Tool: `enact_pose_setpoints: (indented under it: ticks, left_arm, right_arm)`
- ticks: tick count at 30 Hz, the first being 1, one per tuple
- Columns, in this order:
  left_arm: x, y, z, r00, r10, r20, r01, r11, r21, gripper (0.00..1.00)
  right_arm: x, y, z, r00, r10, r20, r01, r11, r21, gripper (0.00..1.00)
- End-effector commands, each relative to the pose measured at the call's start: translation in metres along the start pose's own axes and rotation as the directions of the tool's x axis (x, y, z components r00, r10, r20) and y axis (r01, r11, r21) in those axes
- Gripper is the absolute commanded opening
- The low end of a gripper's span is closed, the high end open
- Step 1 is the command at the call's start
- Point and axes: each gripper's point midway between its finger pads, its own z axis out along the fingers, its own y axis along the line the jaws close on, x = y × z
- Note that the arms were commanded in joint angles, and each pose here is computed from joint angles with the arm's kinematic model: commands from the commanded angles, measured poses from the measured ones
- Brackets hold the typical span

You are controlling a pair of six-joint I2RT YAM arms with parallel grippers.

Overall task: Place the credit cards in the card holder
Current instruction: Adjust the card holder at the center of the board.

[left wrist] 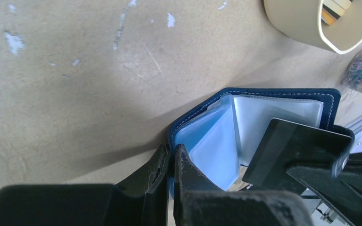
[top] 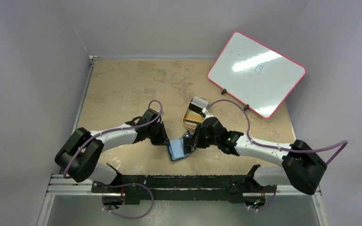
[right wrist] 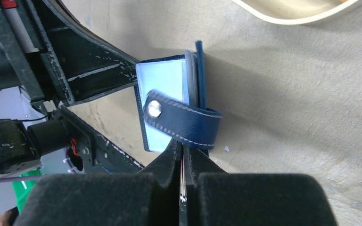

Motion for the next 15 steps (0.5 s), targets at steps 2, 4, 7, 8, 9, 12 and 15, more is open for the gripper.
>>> enact_pose_setpoints:
  ticks: [2, 4, 7, 8, 9, 12, 15]
  left_arm:
    - [0.007, -0.012, 0.004, 0.997, 0.068, -0.021, -0.067, 0.996, 0.056, 0.0]
    - [0.008, -0.012, 0.004, 0.996, 0.085, -0.021, -0.084, 0.995, 0.057, 0.0]
    - [0.01, -0.01, 0.004, 0.994, 0.102, -0.026, -0.101, 0.994, 0.047, 0.0]
    - [0.01, -0.011, 0.004, 0.994, 0.107, -0.027, -0.105, 0.993, 0.056, 0.0]
    - [0.011, -0.014, 0.003, 0.993, 0.113, -0.027, -0.111, 0.991, 0.07, 0.0]
    - [0.011, -0.021, 0.002, 0.992, 0.125, -0.027, -0.122, 0.988, 0.094, 0.0]
    - [0.011, -0.026, 0.001, 0.99, 0.139, -0.028, -0.135, 0.984, 0.113, 0.0]
  right_arm:
    - [-0.002, -0.006, 0.001, 0.999, 0.006, 0.034, -0.006, 1.0, 0.002, 0.0]
    - [-0.001, -0.014, 0.0, 0.999, 0.012, 0.04, -0.013, 1.0, 0.027, 0.0]
    - [-0.003, -0.02, -0.006, 0.997, 0.031, 0.068, -0.035, 0.998, 0.053, 0.0]
    - [-0.005, -0.021, -0.009, 0.996, 0.041, 0.084, -0.045, 0.997, 0.057, 0.0]
    - [-0.009, -0.02, -0.013, 0.993, 0.045, 0.104, -0.051, 0.997, 0.05, 0.0]
    - [-0.013, -0.021, -0.017, 0.988, 0.041, 0.146, -0.048, 0.998, 0.04, 0.0]
    - [-0.012, -0.013, -0.015, 0.988, -0.008, 0.153, 0.013, 0.999, -0.03, 0.0]
